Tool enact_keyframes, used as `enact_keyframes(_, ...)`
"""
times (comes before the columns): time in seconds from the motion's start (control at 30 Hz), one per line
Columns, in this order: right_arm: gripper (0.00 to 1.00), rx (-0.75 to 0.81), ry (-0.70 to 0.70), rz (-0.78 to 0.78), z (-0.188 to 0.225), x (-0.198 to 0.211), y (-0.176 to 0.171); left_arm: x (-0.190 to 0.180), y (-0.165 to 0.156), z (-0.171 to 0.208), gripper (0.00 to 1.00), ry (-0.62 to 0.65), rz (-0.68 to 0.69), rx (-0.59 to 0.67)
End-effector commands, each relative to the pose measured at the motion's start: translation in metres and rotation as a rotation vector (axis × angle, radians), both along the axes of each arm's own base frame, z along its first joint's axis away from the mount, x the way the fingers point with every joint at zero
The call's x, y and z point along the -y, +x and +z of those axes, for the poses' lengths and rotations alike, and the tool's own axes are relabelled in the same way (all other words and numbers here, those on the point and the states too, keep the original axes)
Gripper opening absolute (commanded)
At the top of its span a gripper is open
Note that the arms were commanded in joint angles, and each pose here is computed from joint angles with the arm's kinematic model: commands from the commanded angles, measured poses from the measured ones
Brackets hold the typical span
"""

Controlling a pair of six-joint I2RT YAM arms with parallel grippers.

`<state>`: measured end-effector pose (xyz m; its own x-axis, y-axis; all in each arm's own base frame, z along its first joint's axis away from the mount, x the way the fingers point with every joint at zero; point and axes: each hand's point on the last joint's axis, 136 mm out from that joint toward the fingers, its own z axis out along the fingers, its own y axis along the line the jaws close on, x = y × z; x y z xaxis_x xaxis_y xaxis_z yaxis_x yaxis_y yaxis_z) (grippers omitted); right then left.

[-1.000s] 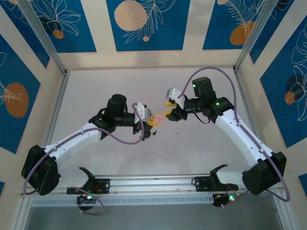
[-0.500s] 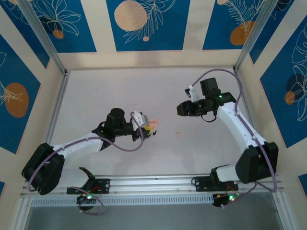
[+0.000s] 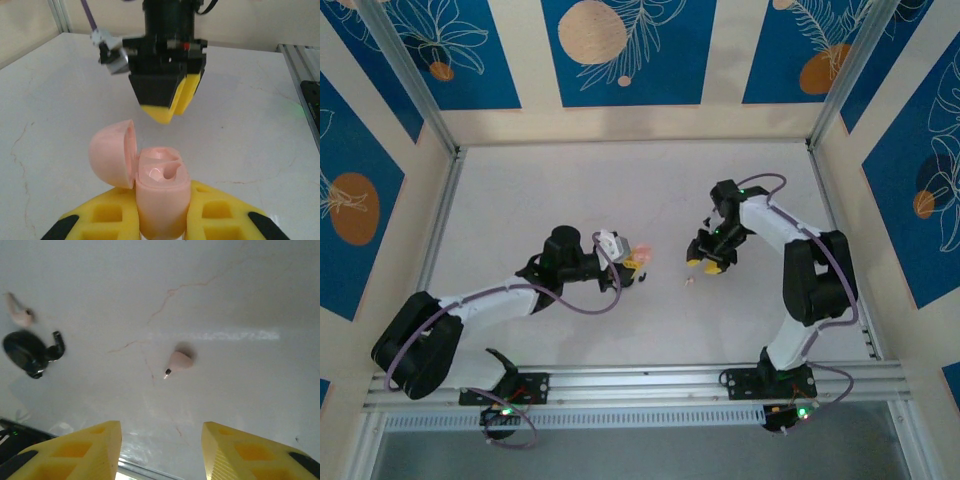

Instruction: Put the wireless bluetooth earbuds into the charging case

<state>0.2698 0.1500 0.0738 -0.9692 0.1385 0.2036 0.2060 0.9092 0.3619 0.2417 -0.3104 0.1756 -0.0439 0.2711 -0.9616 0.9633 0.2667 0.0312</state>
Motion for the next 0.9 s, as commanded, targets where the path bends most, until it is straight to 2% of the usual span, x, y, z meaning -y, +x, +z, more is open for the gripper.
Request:
enact_keyframes(0.0, 0.46, -0.041, -0.065, 0.006, -0.005, 0.001, -0.001, 0.002, -0.001, 0.002, 0.14, -0.026, -0.007, 0.002)
enact_keyframes(0.43, 0.42, -0.103, -0.107, 0.062, -0.039, -0.010, 0.004, 0.001, 0.000, 0.000, 0.14, -0.022, 0.004, -0.008)
enact_keyframes(0.87, 0.39, -0.139, -0.099, 0.073, -0.052, -0.016, -0.004, 0.000, 0.000, 0.000, 0.14, -0.022, 0.006, -0.018)
